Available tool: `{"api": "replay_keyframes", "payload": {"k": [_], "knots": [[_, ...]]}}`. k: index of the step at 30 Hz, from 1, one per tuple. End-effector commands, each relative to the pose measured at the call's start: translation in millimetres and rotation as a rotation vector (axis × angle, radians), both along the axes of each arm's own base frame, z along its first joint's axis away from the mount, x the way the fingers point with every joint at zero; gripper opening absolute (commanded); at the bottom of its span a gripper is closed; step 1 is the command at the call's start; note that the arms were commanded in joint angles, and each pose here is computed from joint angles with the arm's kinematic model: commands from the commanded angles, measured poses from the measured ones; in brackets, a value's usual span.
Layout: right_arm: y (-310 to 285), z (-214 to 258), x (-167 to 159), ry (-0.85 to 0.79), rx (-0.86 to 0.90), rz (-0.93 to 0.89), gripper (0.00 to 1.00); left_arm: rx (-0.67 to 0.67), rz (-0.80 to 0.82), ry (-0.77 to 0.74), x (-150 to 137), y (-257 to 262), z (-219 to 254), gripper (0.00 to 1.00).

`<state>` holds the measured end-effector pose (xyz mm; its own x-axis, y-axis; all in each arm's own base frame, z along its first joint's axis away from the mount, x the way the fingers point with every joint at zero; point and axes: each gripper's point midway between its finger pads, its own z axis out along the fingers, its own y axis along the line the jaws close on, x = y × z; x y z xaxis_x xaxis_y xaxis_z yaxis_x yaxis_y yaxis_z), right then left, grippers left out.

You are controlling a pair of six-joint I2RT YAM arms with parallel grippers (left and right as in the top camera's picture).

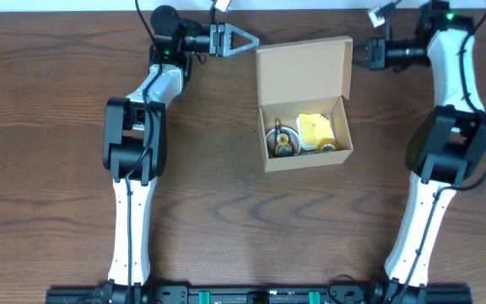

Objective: Pack container

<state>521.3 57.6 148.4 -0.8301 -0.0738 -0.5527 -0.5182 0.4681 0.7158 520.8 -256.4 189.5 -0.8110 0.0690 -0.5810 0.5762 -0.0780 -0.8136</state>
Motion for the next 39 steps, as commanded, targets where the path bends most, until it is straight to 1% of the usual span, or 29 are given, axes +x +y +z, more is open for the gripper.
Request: {"api": "replay_keyframes", "payload": {"k": [1,6,8,9,12,14,15,16,22,25,27,30,32,39], "knots": [[-1.7,29.1,0.2,-0.098,-0.098,0.02,0.01,0.017,-0.02,0.105,-3.2,-0.5,-1.0,0.39],[1.2,34.2,-35.3,-0.045,-0.122,0.109,0.01,0.015,-0.034,0.117,-10.3,-5.5,7.0,0.39],[-3.6,27.7,-38.1,0.017,-0.168,0.087,0.01,0.013,-0.043,0.12,-15.4,-8.8,12.5,0.39],[-4.7,29.4,-39.1,0.015,-0.186,0.086,0.01,0.012,-0.05,0.126,-19.6,-11.0,17.1,0.39],[-6.2,42.1,-41.6,-0.034,-0.21,0.094,0.01,0.005,-0.06,0.115,-29.5,-11.2,32.9,0.38],[-13.8,48.1,-45.7,-0.053,-0.295,0.092,0.01,0.011,-0.071,0.171,-33.6,-15.0,43.4,0.38],[-17.9,54.0,-48.5,-0.067,-0.339,0.089,0.01,0.012,-0.086,0.169,-38.7,-21.8,48.3,0.38],[-18.1,61.1,-50.0,-0.084,-0.345,0.086,0.01,0.012,-0.1,0.163,-43.6,-28.5,51.4,0.37],[-30.3,100.2,-57.0,-0.192,-0.425,0.048,0.01,0.016,-0.158,0.157,-61.6,-55.1,55.2,0.37],[-46.1,107.1,-55.0,-0.187,-0.441,-0.013,0.01,0.01,-0.14,0.133,-56.1,-47.2,55.1,0.36],[-50.9,110.2,-55.2,-0.188,-0.412,-0.028,0.01,0.008,-0.104,0.135,-45.6,-30.6,55.3,0.36],[-55.2,111.2,-53.4,-0.194,-0.401,-0.039,0.01,0.009,-0.05,0.18,-30.1,-3.3,59.3,0.36],[-55.6,111.6,-51.8,-0.199,-0.402,-0.043,0.01,0.01,-0.047,0.188,-29.6,-1.5,62.5,0.36],[-57.2,113.4,-46.3,-0.197,-0.399,-0.072,0.01,0.01,-0.095,0.158,-43.1,-25.1,63.9,0.38]]}}
